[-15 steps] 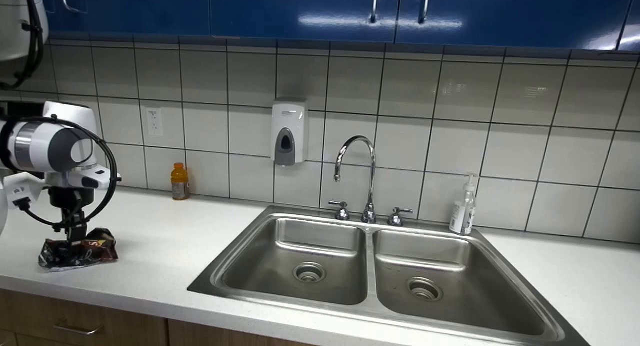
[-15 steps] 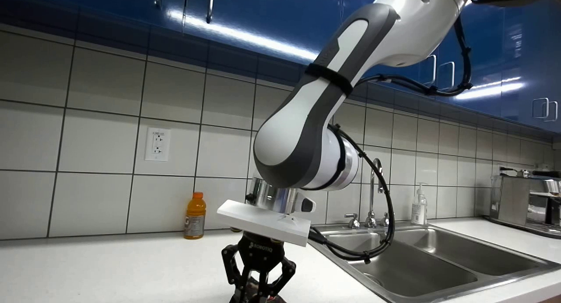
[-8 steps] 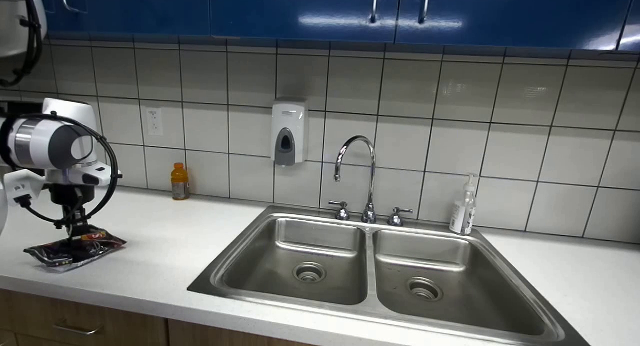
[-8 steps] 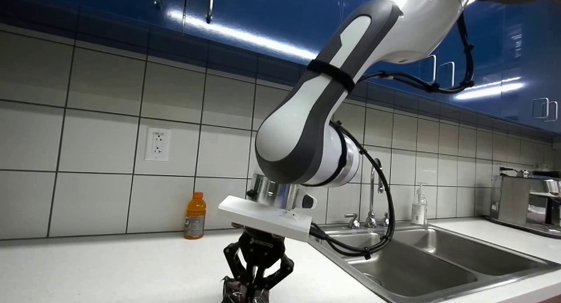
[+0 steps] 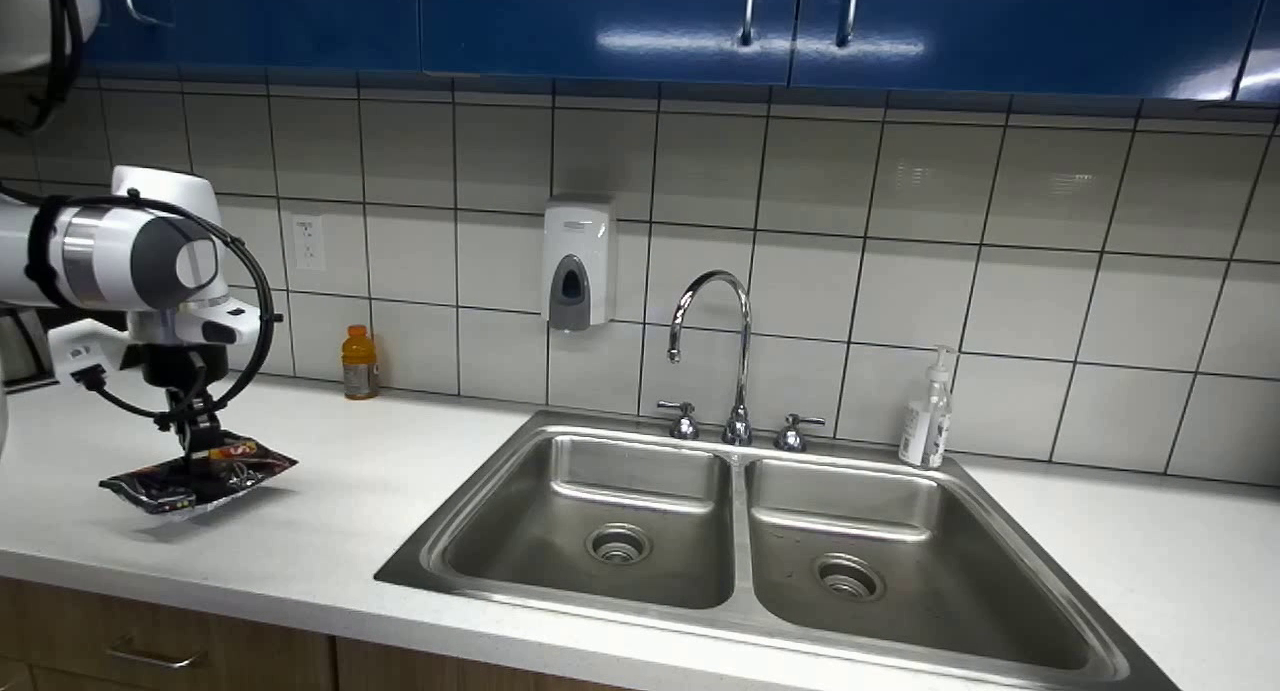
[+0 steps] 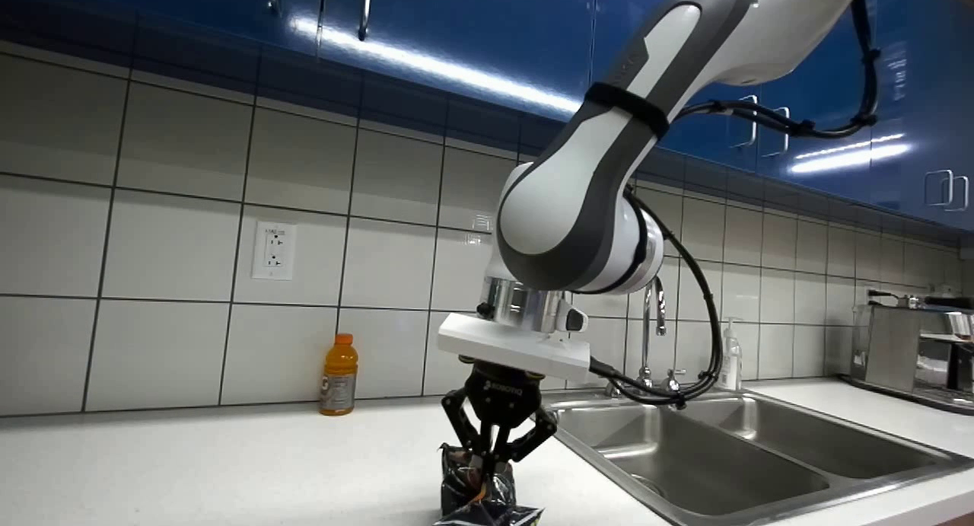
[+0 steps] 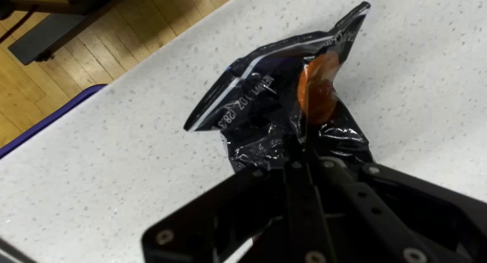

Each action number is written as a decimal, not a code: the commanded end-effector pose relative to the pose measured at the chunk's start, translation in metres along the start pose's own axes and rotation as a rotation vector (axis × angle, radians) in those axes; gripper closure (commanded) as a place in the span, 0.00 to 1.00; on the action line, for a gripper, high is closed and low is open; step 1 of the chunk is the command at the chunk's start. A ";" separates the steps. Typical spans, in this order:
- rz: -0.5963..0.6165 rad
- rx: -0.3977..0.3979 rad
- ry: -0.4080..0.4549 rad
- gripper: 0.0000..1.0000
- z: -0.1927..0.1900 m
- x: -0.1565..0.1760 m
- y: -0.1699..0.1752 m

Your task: Put the black packet in the sink

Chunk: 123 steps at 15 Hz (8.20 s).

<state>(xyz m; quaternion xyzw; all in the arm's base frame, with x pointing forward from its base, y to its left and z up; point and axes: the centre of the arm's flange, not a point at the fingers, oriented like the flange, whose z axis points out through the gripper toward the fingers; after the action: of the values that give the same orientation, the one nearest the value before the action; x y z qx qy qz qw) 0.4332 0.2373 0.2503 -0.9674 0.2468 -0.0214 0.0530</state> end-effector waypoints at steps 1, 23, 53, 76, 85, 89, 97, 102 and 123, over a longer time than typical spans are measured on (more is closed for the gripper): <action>0.027 -0.042 0.030 1.00 -0.032 0.016 0.042; 0.251 -0.212 0.157 1.00 -0.079 0.153 0.267; 0.240 -0.252 0.190 1.00 0.072 0.306 0.339; 0.235 -0.238 0.193 0.66 0.113 0.293 0.361; 0.210 -0.243 0.256 0.01 0.049 0.259 0.344; 0.178 -0.194 0.361 0.00 -0.008 0.239 0.327; 0.142 -0.052 0.251 0.00 -0.056 0.158 0.290; 0.058 -0.020 0.090 0.00 -0.059 0.119 0.274; -0.153 0.026 -0.182 0.00 -0.041 0.082 0.244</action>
<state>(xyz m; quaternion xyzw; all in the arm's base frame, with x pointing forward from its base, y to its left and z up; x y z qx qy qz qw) 0.3864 -0.0183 0.2651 -0.9805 0.1661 0.0593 0.0861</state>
